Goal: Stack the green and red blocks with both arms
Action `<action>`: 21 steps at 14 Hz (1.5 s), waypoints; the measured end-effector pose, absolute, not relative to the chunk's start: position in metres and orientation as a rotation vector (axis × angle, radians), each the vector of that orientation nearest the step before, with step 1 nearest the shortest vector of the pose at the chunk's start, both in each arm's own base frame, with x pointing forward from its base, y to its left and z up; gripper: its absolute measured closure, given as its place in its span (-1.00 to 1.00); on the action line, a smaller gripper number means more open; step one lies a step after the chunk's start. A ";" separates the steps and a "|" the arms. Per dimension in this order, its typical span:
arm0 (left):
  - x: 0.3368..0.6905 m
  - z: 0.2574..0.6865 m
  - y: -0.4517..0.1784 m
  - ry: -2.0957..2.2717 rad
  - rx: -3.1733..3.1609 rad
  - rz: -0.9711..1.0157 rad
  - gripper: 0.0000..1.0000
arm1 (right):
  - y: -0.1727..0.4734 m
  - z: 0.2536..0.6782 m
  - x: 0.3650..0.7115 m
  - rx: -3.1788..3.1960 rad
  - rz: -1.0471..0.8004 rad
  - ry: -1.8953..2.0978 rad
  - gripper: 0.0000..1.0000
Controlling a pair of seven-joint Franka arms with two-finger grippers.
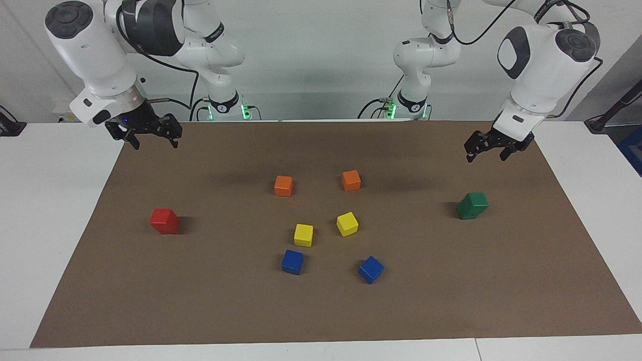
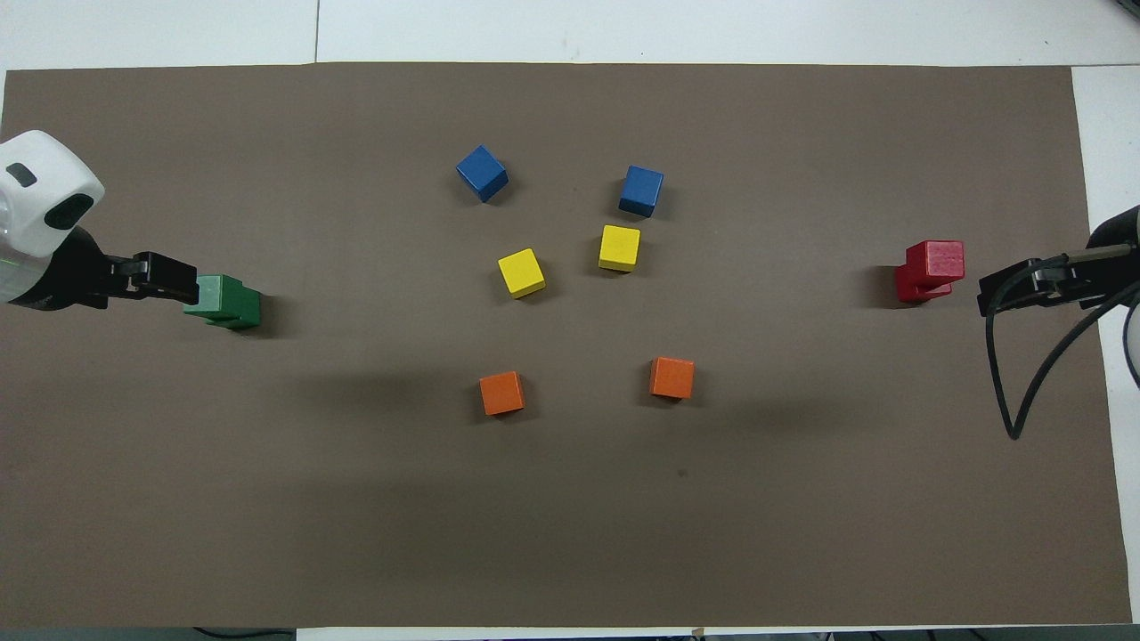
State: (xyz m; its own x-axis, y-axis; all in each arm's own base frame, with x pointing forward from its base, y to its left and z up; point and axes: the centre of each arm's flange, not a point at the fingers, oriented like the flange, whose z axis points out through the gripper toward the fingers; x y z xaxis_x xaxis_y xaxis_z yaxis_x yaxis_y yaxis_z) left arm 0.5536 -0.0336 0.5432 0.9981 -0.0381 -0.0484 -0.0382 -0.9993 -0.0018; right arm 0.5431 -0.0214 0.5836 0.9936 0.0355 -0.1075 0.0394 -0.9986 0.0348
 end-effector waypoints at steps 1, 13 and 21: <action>0.552 0.549 -0.036 0.056 -3.137 0.094 -1.00 | -0.021 0.588 0.544 3.100 -0.161 0.058 -1.00; 0.554 0.587 -0.063 0.037 -3.135 0.105 -1.00 | -0.019 0.593 0.548 3.099 -0.154 0.063 -1.00; 0.555 0.588 -0.061 0.029 -3.135 0.103 -1.00 | -0.020 0.595 0.548 3.100 -0.146 0.060 -1.00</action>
State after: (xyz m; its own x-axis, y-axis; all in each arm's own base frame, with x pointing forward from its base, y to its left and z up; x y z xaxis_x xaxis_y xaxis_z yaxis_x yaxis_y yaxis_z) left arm 0.5548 -0.0605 0.5876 0.9977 -0.0186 -0.0654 -0.0189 -0.9998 -0.0037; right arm 0.5481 -0.0202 0.5952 0.9948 0.0367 -0.0949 0.0402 -0.9985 0.0359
